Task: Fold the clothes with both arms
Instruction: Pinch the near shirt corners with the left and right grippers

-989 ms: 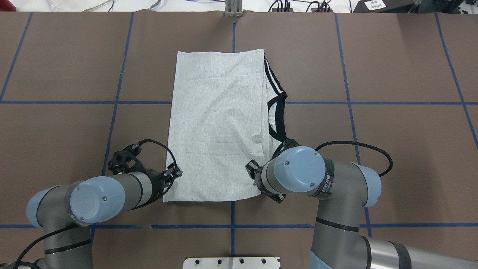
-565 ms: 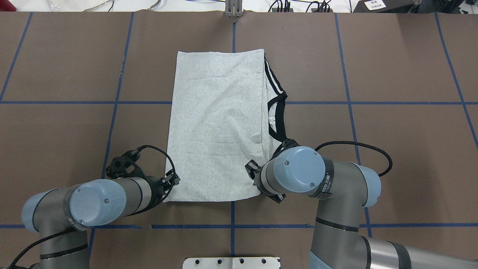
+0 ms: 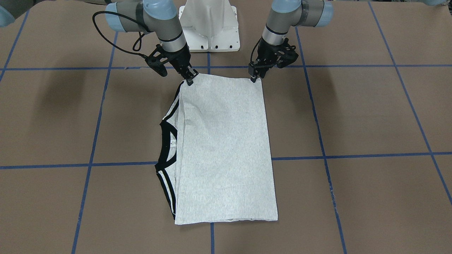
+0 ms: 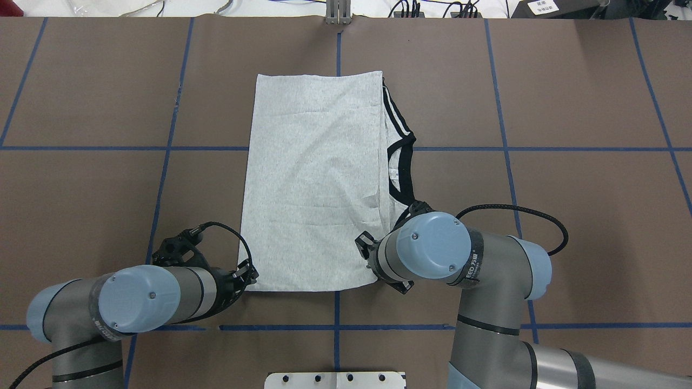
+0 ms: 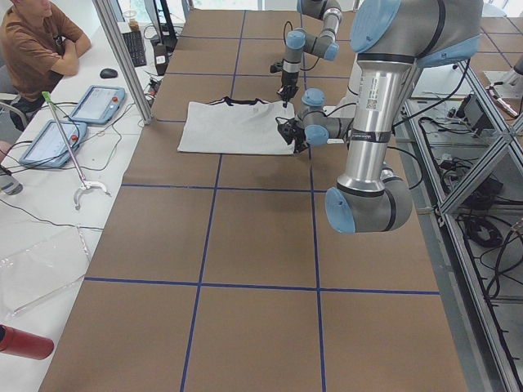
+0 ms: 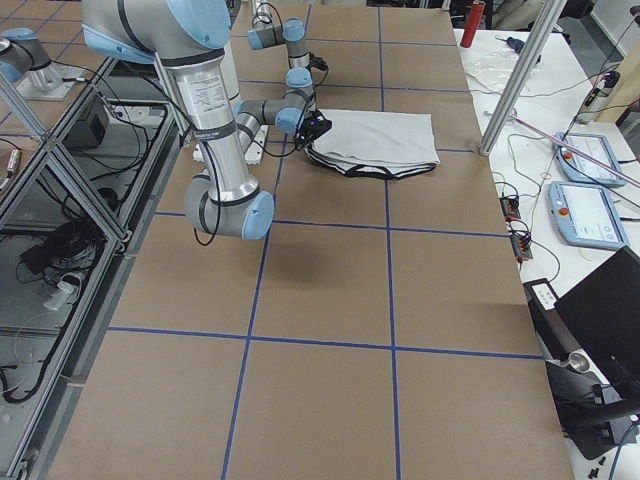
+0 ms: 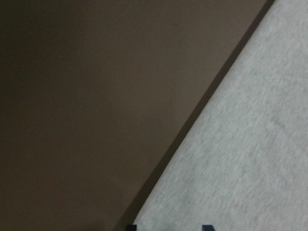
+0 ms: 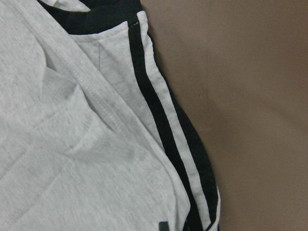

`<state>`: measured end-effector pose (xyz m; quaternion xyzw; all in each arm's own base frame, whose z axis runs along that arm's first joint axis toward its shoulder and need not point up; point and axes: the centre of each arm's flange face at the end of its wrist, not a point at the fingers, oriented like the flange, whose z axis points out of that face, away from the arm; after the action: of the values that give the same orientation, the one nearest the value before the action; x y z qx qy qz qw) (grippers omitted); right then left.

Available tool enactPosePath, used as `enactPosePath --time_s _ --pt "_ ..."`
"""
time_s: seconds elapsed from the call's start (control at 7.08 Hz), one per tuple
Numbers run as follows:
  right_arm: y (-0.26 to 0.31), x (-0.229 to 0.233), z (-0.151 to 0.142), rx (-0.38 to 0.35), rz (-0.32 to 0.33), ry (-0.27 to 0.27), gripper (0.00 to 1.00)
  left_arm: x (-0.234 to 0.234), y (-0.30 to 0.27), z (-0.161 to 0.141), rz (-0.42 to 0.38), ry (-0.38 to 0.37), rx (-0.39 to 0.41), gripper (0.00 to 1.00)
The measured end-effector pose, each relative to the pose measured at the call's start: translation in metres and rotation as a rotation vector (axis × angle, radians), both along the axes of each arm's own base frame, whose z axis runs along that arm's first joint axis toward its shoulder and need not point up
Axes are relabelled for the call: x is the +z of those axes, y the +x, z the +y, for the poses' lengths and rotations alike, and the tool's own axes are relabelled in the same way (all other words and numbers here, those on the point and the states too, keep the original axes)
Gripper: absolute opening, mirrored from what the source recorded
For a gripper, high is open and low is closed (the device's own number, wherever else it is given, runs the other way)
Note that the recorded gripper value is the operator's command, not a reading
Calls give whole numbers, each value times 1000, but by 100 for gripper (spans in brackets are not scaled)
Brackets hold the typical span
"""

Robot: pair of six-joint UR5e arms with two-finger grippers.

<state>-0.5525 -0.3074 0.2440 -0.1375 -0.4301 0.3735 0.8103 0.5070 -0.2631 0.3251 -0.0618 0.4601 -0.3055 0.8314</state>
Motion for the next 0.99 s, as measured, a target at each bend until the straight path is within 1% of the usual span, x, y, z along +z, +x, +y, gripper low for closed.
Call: enactPosePath --time_s 0.14,0.56,0.71,0.85,0.99 --pt "0 0 0 0 0 0 0 1 2 3 -1 -1 7 49" --pt "0 1 0 1 1 -1 0 4 4 5 -7 -3 12 31" --pt "0 1 0 1 1 -1 0 5 4 5 -9 -3 11 17" --pt "1 0 0 2 0 -1 0 5 3 5 -11 -3 11 0" --pt "1 0 -1 3 0 -1 0 6 3 5 -13 -3 11 0"
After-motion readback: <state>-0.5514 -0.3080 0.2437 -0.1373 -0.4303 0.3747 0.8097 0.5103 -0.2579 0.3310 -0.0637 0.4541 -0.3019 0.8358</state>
